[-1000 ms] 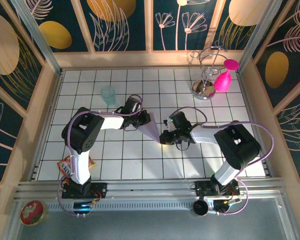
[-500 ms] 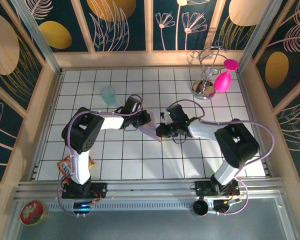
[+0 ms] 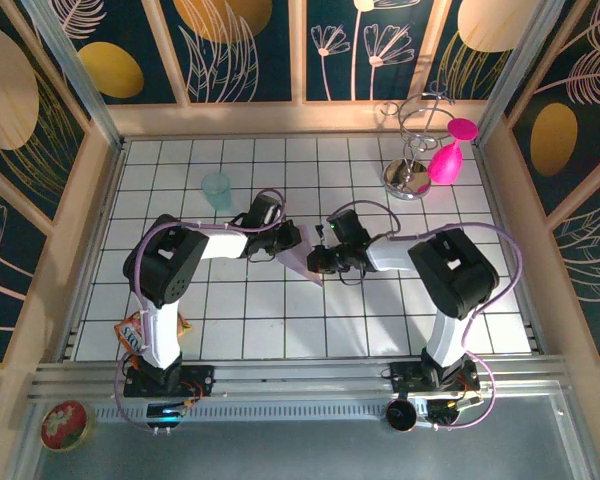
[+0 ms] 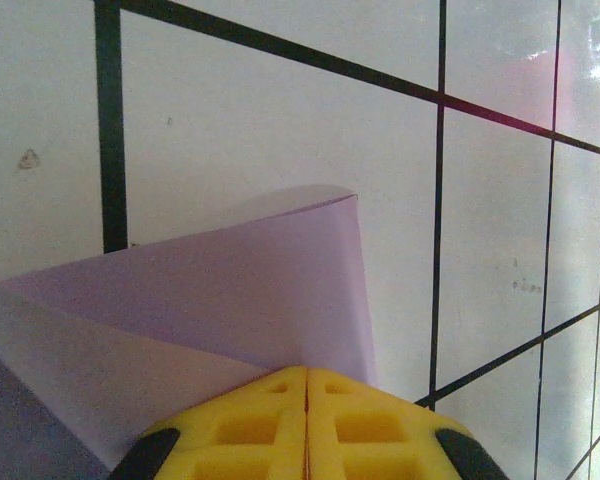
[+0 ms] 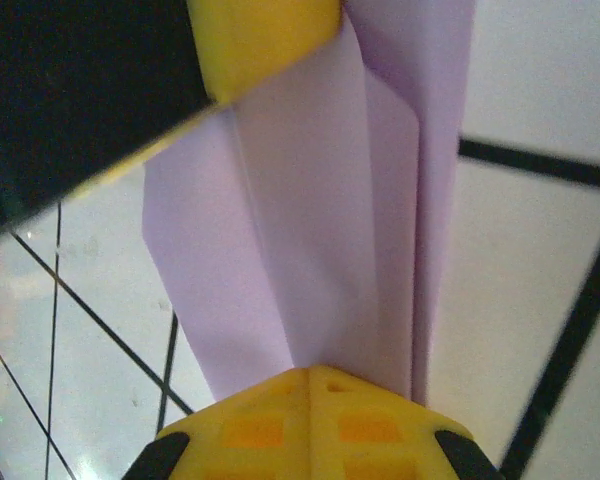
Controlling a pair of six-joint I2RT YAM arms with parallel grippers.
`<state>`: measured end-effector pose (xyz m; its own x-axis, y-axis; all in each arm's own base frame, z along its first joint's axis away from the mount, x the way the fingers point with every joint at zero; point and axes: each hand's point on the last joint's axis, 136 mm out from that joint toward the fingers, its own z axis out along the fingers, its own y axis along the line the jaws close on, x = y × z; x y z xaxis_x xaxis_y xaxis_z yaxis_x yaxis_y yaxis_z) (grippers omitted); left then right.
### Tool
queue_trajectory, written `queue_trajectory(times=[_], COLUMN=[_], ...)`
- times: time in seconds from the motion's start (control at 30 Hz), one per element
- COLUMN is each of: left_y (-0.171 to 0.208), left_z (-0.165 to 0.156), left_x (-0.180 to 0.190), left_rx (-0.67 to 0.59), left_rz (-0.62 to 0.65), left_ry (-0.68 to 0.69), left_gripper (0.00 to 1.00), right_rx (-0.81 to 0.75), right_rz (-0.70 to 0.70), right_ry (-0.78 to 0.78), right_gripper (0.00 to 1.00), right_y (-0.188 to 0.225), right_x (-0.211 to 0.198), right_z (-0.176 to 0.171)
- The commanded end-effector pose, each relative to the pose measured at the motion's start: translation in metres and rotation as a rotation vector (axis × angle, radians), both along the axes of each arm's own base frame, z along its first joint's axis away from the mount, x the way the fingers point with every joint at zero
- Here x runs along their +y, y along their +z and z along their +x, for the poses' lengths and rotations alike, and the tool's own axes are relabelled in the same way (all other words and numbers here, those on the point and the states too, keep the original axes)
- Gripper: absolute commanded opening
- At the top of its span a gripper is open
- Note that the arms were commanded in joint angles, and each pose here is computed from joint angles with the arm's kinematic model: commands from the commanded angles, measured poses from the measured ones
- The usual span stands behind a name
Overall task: Fold a paper plane with a square sheet of paper (pick it up from the middle)
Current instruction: Fourth fold the wing at the center of the table.
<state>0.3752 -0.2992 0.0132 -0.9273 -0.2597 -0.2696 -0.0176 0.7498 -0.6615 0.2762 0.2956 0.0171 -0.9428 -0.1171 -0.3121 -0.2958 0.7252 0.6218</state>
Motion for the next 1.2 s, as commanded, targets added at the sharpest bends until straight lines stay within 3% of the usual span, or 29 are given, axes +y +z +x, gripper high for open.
queue_trajectory(times=[0.0, 0.17, 0.33, 0.43, 0.67, 0.93, 1.17], left_y=[-0.065, -0.068, -0.066, -0.062, -0.029, -0.005, 0.013], left_z=[-0.033, -0.033, -0.032, -0.032, -0.020, -0.013, -0.008], left_x=[0.046, 0.047, 0.046, 0.043, 0.024, 0.012, 0.005], left_rx=[0.174, 0.178, 0.176, 0.167, 0.102, 0.066, 0.025], left_rz=[0.208, 0.217, 0.209, 0.197, 0.100, 0.044, 0.008], left_ry=[0.070, 0.078, 0.076, 0.063, 0.024, -0.004, -0.023], left_gripper=[0.08, 0.08, 0.07, 0.07, 0.08, 0.09, 0.10], right_rx=[0.147, 0.189, 0.210, 0.153, -0.068, -0.061, 0.003], right_rz=[-0.094, -0.094, -0.163, -0.151, 0.023, -0.019, -0.059], right_ry=[0.051, 0.105, 0.076, 0.034, -0.080, -0.143, -0.114], right_gripper=[0.00, 0.00, 0.00, 0.00, 0.00, 0.00, 0.00], right_y=[-0.027, -0.021, -0.027, -0.011, 0.059, 0.036, 0.009], right_x=[-0.031, -0.045, -0.064, -0.062, -0.031, -0.015, -0.013], right_z=[-0.054, -0.090, -0.102, -0.089, -0.030, 0.010, 0.006])
